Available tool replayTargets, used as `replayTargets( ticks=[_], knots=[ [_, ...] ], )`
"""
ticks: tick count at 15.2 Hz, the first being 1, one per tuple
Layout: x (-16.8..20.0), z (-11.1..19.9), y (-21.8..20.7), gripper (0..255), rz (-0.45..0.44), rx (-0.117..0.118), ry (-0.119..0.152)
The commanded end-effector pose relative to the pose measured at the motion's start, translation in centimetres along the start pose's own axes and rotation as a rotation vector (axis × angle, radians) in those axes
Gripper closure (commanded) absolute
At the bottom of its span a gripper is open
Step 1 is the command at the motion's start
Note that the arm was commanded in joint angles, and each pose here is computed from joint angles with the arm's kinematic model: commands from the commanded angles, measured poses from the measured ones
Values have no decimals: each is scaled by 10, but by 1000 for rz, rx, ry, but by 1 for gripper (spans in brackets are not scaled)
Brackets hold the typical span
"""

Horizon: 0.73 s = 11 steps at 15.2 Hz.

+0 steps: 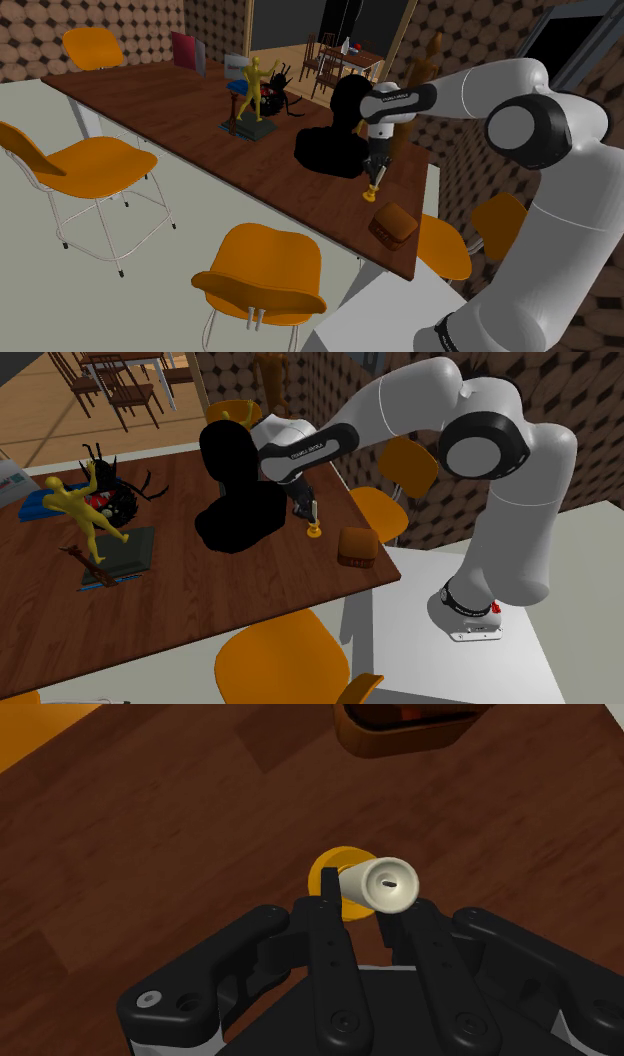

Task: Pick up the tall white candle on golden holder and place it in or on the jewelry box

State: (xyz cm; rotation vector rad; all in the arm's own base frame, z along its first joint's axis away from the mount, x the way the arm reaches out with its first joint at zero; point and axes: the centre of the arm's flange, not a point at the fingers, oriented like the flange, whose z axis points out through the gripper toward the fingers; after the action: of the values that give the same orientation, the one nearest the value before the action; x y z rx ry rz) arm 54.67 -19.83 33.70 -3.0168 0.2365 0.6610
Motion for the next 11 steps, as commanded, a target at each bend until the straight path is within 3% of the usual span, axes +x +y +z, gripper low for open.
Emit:
replayTargets(
  ticks=[1,11],
  knots=[
    [-5,-10,1,255,0,0,0],
    [-27,-58,0,255,0,0,0]
  ],
)
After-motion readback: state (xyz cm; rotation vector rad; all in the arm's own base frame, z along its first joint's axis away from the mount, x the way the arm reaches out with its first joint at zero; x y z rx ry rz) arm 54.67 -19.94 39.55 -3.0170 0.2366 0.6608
